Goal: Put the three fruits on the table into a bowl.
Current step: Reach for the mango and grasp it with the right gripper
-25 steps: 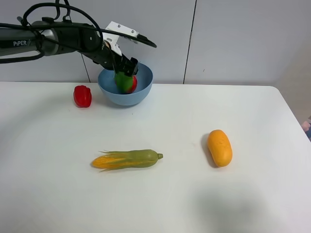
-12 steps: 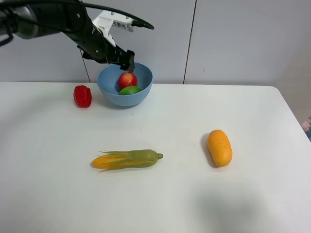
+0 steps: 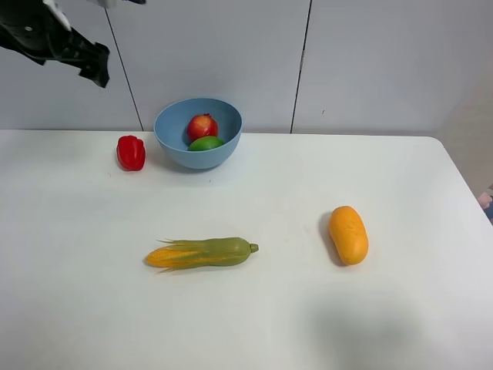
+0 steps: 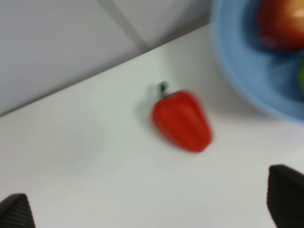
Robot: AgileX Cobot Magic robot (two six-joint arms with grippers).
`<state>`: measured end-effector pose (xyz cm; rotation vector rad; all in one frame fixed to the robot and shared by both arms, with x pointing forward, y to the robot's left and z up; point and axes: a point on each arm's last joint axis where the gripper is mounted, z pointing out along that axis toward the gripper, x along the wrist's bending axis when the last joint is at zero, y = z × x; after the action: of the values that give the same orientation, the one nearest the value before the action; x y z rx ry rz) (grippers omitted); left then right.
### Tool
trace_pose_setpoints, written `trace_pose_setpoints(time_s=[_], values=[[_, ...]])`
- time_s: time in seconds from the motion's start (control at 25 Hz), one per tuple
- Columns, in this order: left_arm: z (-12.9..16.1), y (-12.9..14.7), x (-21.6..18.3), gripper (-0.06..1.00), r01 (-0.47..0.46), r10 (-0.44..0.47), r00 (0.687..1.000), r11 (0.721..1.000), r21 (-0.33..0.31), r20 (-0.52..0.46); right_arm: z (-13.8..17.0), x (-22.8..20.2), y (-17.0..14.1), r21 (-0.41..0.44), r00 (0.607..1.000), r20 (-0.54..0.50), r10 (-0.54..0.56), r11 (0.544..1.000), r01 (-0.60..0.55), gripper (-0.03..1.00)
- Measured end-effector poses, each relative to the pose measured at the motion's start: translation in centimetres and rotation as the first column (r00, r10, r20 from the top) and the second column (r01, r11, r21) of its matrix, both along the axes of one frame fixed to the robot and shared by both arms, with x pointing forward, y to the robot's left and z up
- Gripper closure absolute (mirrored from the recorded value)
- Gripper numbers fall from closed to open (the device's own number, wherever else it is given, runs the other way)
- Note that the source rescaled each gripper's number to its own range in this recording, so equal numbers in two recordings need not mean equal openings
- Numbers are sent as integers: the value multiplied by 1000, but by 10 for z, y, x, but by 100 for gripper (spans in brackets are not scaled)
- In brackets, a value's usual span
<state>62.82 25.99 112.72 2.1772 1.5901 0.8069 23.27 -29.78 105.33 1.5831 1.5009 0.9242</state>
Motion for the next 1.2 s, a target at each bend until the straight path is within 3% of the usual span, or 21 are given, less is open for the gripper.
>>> trace_pose_setpoints(time_s=[0.24, 0.52, 0.76, 1.04, 1.2], values=[[55, 48, -59, -3, -121, 128, 983, 991, -64, 129, 0, 0, 0, 0, 1000, 0, 0, 1000, 0, -3], [63, 62, -170, -3, -184, 214, 957, 969, -162, 194, 0, 0, 0, 0, 1000, 0, 0, 1000, 0, -3], [46, 46, -271, -3, -130, 210, 940, 949, -286, 269, 0, 0, 0, 0, 1000, 0, 0, 1000, 0, -3], [6, 38, -357, -3, -79, 203, 890, 950, -301, 407, 0, 0, 0, 0, 1000, 0, 0, 1000, 0, -3], [-8, 35, -391, -3, -46, 199, 840, 953, -299, 505, 0, 0, 0, 0, 1000, 0, 0, 1000, 0, -3]])
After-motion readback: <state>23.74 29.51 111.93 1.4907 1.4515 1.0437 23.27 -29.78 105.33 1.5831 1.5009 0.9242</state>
